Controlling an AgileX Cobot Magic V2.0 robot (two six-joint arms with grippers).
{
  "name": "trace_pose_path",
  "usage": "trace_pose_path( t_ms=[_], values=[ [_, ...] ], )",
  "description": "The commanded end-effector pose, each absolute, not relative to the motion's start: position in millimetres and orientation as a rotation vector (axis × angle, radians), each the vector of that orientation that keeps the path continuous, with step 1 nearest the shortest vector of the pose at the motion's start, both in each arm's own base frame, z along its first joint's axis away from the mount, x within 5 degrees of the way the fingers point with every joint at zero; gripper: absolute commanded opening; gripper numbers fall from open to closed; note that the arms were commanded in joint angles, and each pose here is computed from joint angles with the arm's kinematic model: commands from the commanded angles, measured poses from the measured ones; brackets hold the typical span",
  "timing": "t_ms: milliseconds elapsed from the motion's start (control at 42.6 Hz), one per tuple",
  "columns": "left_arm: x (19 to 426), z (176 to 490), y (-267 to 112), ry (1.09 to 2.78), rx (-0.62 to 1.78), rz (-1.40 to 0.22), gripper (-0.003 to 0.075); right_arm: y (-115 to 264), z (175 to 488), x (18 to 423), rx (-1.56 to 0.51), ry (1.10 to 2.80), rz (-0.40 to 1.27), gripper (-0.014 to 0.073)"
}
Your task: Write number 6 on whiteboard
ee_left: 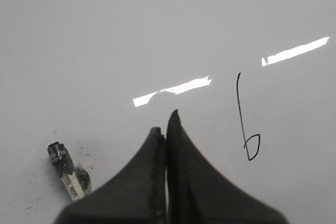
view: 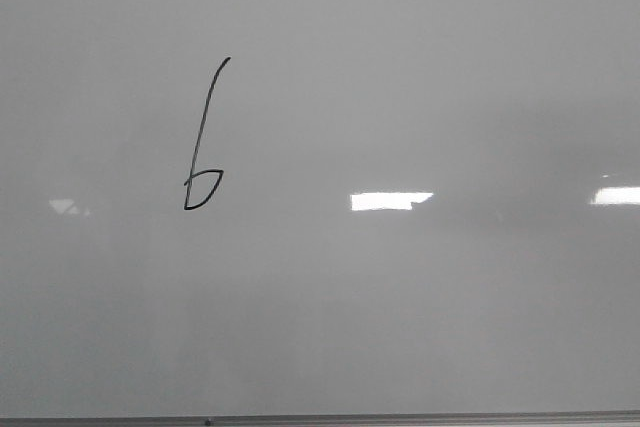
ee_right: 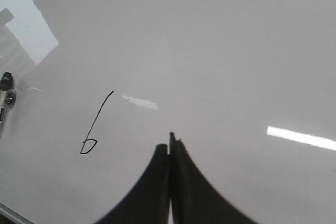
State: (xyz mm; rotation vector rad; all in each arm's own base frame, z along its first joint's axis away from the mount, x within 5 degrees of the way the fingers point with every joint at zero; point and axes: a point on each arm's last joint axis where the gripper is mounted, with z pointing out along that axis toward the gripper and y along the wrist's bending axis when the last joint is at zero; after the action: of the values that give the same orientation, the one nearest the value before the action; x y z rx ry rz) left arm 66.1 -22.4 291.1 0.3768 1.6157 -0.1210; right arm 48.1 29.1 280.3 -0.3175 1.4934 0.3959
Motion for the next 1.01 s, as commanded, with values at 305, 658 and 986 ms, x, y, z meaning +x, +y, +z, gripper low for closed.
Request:
trace_pose_path(
  t_ms=[305,658,986],
  values=[
    [66,307,-22,1.530,0.338,-0.134,-0.0020,26,292,48,-0.265,1.443,0.392,-0.0061],
    [64,294,-19,1.537,0.293,-0.139,-0.0020,26,292,48,-0.265,1.443,0.392,-0.0061],
    [54,226,-4,1.584,0.075,-0.053,-0.0020,26,292,48,-0.267,1.445,0.394,-0.0061]
  ],
)
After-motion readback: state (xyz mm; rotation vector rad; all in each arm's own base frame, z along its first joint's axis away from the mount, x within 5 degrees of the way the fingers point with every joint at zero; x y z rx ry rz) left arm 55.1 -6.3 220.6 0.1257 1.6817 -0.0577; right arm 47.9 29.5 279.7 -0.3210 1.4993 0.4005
